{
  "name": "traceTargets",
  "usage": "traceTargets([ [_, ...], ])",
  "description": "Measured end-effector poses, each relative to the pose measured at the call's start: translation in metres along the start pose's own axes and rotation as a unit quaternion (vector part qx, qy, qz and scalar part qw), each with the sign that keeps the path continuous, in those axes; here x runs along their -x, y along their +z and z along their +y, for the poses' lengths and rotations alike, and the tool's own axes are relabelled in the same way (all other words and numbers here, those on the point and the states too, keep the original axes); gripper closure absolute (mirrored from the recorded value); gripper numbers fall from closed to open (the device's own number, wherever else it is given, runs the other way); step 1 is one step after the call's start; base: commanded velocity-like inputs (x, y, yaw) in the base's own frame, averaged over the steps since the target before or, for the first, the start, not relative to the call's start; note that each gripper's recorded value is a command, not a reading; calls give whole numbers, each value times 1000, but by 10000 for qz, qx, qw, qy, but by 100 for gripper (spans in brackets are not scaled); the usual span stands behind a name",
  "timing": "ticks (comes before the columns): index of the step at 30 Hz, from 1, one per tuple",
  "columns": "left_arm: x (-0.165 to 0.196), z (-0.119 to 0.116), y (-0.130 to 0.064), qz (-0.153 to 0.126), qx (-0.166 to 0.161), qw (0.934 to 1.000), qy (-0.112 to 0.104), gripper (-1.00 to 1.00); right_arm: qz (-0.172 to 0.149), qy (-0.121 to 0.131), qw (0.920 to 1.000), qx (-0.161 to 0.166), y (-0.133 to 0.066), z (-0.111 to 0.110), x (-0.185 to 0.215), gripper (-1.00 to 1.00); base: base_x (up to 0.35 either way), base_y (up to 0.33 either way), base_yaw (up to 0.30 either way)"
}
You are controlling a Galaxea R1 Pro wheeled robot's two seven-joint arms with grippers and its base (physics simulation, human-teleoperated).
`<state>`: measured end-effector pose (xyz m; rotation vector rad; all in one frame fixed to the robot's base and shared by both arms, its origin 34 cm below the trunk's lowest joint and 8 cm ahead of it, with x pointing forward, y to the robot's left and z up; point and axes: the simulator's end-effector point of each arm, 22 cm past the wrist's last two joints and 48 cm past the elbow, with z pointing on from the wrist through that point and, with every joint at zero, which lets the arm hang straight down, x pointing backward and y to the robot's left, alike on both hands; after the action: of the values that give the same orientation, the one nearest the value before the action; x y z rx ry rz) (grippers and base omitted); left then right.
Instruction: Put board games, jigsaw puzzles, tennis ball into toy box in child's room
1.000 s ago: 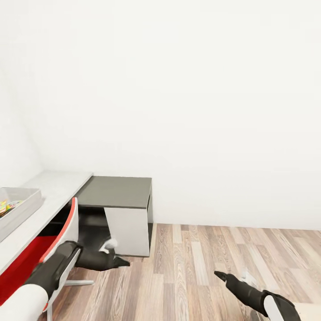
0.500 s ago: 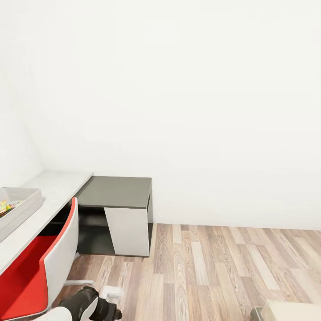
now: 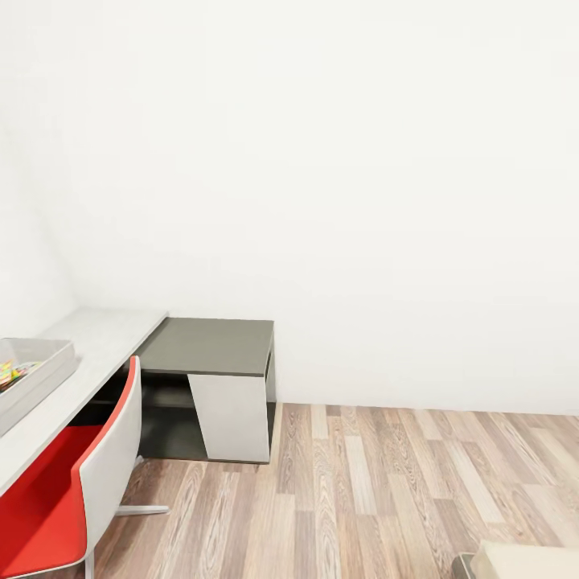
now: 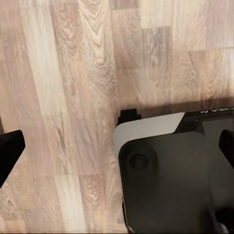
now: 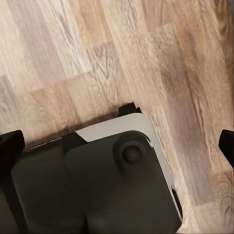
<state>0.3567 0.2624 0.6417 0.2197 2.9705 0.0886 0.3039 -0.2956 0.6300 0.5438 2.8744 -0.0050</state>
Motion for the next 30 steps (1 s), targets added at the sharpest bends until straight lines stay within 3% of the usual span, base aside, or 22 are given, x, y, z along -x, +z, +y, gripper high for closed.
traceTargets([
  [15, -108, -14, 4, 297, -65, 9995, 1, -100, -94, -119, 9998, -119, 0, -6, -4, -100, 0, 0, 0],
  [26, -140, -12, 2, 489, -45, 9988, -34, -100, 39, -163, 9997, -158, 0, -10, -17, -100, 0, 0, 0],
  [30, -145, -1, 2, 528, 32, 9984, -178, -100, 125, -168, 9996, -178, -1, -12, -26, -100, 0, 0, 0],
])
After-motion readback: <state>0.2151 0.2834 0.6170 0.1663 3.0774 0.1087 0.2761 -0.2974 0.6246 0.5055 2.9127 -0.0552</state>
